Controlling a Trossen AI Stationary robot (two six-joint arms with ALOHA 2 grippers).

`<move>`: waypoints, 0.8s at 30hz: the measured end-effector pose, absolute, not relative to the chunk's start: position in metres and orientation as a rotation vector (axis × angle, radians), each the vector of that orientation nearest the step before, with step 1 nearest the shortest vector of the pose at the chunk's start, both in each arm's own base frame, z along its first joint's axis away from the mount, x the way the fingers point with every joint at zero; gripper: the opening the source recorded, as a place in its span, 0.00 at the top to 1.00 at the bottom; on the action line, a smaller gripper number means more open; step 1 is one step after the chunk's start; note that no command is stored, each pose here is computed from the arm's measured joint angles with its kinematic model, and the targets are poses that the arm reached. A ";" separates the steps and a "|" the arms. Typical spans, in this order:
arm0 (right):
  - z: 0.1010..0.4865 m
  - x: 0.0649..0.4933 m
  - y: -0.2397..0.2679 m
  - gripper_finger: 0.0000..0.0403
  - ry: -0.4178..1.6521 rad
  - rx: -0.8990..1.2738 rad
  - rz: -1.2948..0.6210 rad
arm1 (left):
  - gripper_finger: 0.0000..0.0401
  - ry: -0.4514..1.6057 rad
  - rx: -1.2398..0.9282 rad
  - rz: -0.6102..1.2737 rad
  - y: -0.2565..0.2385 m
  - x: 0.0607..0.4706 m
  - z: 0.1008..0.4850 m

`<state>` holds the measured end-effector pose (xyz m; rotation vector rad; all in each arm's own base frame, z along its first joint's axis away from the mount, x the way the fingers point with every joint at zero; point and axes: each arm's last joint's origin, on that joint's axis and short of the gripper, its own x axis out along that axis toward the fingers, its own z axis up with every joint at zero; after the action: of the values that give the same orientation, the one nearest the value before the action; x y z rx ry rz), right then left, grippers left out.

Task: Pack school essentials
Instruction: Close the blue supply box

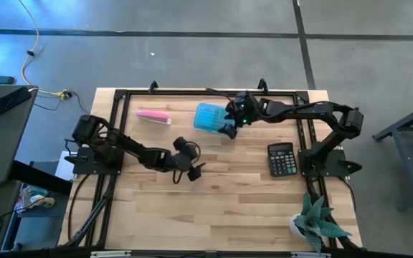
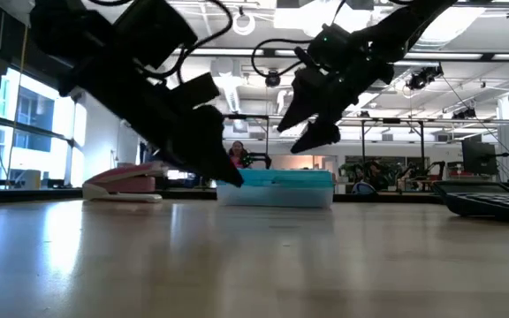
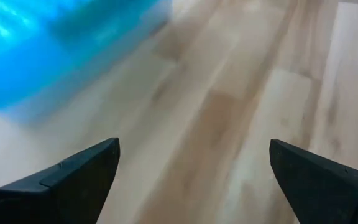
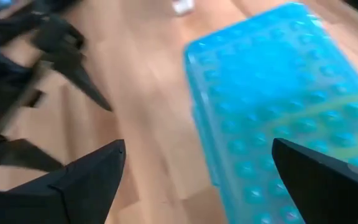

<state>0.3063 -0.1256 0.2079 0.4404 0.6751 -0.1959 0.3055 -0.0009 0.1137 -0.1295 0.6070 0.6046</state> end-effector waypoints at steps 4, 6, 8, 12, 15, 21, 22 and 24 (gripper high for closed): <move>0.205 0.303 -0.129 0.05 0.711 0.412 -0.283 | 0.05 0.605 0.036 0.633 0.008 0.319 0.129; 0.204 0.302 -0.129 0.10 0.733 0.401 -0.304 | 0.10 0.616 0.102 0.645 0.014 0.326 0.137; 0.203 0.301 -0.129 0.15 0.746 0.401 -0.311 | 0.17 0.641 0.155 0.650 0.023 0.332 0.145; 0.202 0.300 -0.128 0.29 0.760 0.395 -0.317 | 0.37 0.707 0.232 0.676 0.044 0.341 0.159; 0.202 0.299 -0.129 0.40 0.763 0.381 -0.350 | 0.54 0.732 0.270 0.700 0.061 0.344 0.167; 0.201 0.297 -0.130 0.65 0.787 0.349 -0.388 | 0.89 0.765 0.333 0.758 0.097 0.342 0.177; 0.201 0.297 -0.131 0.69 0.792 0.349 -0.389 | 0.94 0.771 0.324 0.765 0.104 0.340 0.177; 0.200 0.295 -0.132 0.78 0.804 0.354 -0.394 | 0.98 0.773 0.278 0.762 0.118 0.336 0.176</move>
<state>0.2953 -0.1317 0.1999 0.3539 0.8042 -0.3940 0.3360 0.1176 0.1758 0.2776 0.7726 0.7620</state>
